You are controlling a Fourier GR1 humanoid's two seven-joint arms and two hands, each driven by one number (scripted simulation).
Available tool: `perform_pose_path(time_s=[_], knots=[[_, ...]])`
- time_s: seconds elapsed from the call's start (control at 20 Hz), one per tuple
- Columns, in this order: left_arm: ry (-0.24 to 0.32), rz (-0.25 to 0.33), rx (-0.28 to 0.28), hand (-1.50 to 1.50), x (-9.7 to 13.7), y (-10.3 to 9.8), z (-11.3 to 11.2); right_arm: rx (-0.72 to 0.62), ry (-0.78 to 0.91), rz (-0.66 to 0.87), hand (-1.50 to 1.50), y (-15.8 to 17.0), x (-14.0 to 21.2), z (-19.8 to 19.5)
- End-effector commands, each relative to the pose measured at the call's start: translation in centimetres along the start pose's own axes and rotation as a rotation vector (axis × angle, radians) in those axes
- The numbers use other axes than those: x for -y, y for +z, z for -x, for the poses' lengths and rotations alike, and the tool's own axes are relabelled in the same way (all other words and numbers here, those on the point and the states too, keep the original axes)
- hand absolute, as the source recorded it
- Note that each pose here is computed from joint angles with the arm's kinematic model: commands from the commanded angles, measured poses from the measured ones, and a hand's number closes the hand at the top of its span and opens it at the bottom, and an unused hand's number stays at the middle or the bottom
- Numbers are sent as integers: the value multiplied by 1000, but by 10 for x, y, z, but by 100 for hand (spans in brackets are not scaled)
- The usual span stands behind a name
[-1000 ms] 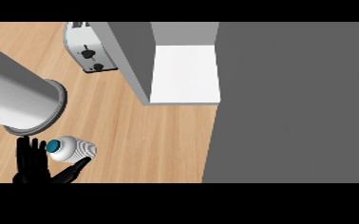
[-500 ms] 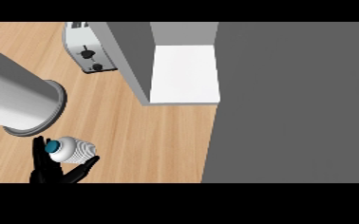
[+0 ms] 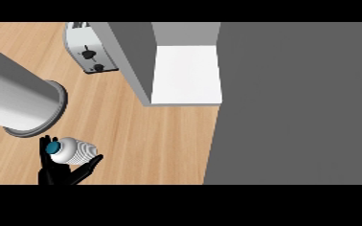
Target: Pick up the bottled water, place it into the cabinet and close the cabinet
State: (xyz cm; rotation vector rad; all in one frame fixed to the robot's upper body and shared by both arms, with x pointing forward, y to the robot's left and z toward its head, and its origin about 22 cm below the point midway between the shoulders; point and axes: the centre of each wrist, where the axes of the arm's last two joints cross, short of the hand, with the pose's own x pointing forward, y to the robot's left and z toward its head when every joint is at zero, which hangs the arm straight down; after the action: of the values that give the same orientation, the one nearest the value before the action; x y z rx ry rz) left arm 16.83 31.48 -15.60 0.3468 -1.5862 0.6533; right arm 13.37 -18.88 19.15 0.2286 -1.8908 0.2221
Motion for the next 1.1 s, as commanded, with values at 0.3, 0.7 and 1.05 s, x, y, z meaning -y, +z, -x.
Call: perform_pose_path(time_s=[0.3,0.7,1.05], knots=[[97,9,-6,-150,8,-17,9,63,-13,31,-150,29,0,-31],[216,95,-21,150,28,-36,7,62,5,31,-150,36,12,-26],[-4,130,146,150,49,-27,6,54,36,43,-150,46,21,-28]])
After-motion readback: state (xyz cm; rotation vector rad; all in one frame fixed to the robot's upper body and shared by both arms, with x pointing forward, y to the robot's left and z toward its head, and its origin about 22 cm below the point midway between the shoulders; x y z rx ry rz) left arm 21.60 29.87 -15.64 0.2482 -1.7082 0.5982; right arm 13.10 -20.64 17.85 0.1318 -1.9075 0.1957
